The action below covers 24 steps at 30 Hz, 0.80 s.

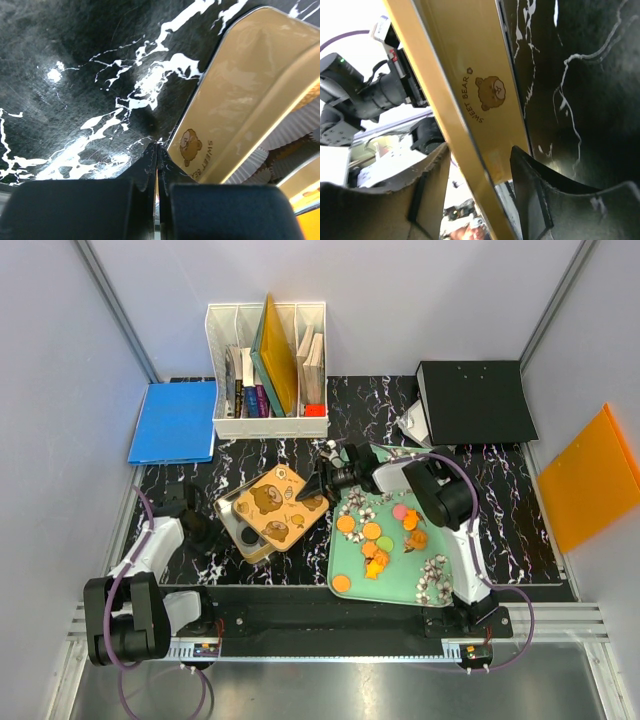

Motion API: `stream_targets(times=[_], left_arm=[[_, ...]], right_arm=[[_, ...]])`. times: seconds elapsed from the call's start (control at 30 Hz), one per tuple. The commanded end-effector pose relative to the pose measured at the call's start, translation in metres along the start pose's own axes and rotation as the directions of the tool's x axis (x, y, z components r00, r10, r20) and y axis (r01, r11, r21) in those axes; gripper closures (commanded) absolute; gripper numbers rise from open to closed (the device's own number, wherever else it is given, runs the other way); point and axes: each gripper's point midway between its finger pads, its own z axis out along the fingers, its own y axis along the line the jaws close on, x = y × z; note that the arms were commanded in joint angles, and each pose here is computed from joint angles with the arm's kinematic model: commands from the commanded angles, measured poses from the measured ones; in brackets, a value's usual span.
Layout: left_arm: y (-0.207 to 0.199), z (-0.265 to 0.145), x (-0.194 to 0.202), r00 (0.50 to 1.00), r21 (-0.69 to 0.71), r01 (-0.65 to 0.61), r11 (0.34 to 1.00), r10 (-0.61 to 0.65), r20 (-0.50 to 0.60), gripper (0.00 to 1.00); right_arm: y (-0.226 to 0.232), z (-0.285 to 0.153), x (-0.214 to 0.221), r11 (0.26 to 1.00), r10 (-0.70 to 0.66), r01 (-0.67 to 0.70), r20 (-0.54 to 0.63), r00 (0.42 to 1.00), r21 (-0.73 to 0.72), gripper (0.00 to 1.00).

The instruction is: Pack the cookies

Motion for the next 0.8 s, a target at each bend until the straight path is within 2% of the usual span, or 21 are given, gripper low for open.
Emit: stream_targets(times=[0.0,0.3,0.53,0.77], left_arm=[[-0.007,0.002,0.003,1.0,0.036,-0.005,0.999,0.005,-0.013,1.0],[-0.012,0.002,0.004,1.0,0.05,-0.003,0.999,0.004,-0.014,1.0],[-0.017,0.003,0.007,1.0,0.061,0.0,0.998,0.001,-0.023,1.0],[-0.019,0.004,0.01,0.999,0.067,-0.009,0.998,0.012,-0.032,1.0]], right_arm=[[0.019,-0.012,-0.002,0.993,-0.091,0.088,0.045,0.995,0.075,0.41],[0.035,-0.021,-0.005,0.982,-0.147,0.136,0.073,0.986,0.133,0.37],[0.041,-0.013,-0.001,0.982,-0.135,0.123,0.074,0.988,0.146,0.45],[0.051,0.009,0.008,0.981,-0.146,0.141,0.033,0.989,0.132,0.36]])
